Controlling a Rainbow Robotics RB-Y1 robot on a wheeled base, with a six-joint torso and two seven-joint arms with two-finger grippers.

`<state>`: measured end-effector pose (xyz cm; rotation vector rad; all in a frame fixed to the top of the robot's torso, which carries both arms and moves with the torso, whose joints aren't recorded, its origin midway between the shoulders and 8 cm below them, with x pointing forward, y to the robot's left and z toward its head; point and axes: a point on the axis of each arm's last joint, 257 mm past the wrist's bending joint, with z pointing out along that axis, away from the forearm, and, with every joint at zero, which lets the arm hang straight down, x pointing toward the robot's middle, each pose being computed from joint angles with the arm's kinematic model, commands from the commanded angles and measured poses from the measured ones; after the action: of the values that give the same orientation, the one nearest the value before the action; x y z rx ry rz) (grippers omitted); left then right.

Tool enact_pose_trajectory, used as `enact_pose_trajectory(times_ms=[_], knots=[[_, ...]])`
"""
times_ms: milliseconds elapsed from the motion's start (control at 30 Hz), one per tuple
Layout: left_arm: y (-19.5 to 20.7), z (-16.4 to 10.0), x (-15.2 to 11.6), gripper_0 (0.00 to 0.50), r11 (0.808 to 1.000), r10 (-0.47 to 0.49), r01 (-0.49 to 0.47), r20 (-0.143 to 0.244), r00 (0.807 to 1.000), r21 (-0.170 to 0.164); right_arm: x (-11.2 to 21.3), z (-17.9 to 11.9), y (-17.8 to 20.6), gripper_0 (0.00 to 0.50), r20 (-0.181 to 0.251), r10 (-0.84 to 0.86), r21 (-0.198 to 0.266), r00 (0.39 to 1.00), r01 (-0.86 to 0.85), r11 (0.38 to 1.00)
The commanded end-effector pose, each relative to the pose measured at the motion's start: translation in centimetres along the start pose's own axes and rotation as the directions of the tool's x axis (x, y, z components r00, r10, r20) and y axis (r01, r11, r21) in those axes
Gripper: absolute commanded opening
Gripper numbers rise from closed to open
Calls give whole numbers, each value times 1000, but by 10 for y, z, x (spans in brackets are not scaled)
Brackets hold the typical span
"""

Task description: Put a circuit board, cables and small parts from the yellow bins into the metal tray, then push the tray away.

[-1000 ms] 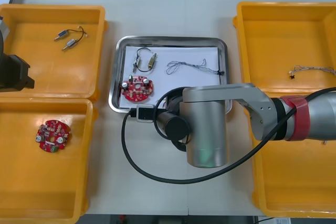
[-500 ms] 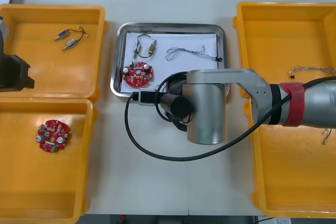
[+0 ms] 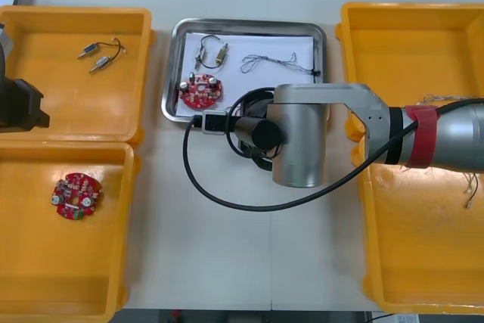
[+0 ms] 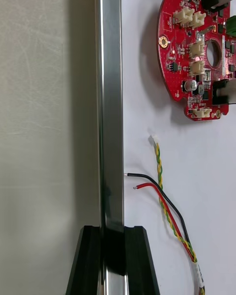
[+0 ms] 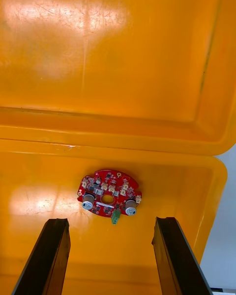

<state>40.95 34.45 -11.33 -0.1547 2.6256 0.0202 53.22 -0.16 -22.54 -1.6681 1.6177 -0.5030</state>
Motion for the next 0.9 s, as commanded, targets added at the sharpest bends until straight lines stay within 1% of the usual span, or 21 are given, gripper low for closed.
enact_pose_trajectory(times_ms=[33, 200, 333, 533, 767, 900], knots=[[14, -12, -4, 500, 998, 58, -57, 23, 998, -39, -2, -4, -39, 0, 13, -88, 69, 996, 87, 994], [14, -12, -4, 500, 998, 58, -57, 23, 998, -39, -1, -1, -50, 0, 31, -93, 86, 995, 90, 992], [14, -12, -4, 500, 998, 58, -57, 23, 998, -39, -3, 3, -58, 0, 53, -99, 97, 994, 93, 991], [14, -12, -4, 500, 998, 58, -57, 23, 998, -39, -2, 9, -72, 0, 72, -112, 120, 991, 102, 988], [14, -12, -4, 500, 998, 58, -57, 23, 998, -39, 1, 13, -83, 0, 82, -133, 142, 988, 120, 983], [14, -12, -4, 500, 998, 58, -57, 23, 998, -39, 0, 15, -94, 0, 89, -158, 169, 983, 141, 975]])
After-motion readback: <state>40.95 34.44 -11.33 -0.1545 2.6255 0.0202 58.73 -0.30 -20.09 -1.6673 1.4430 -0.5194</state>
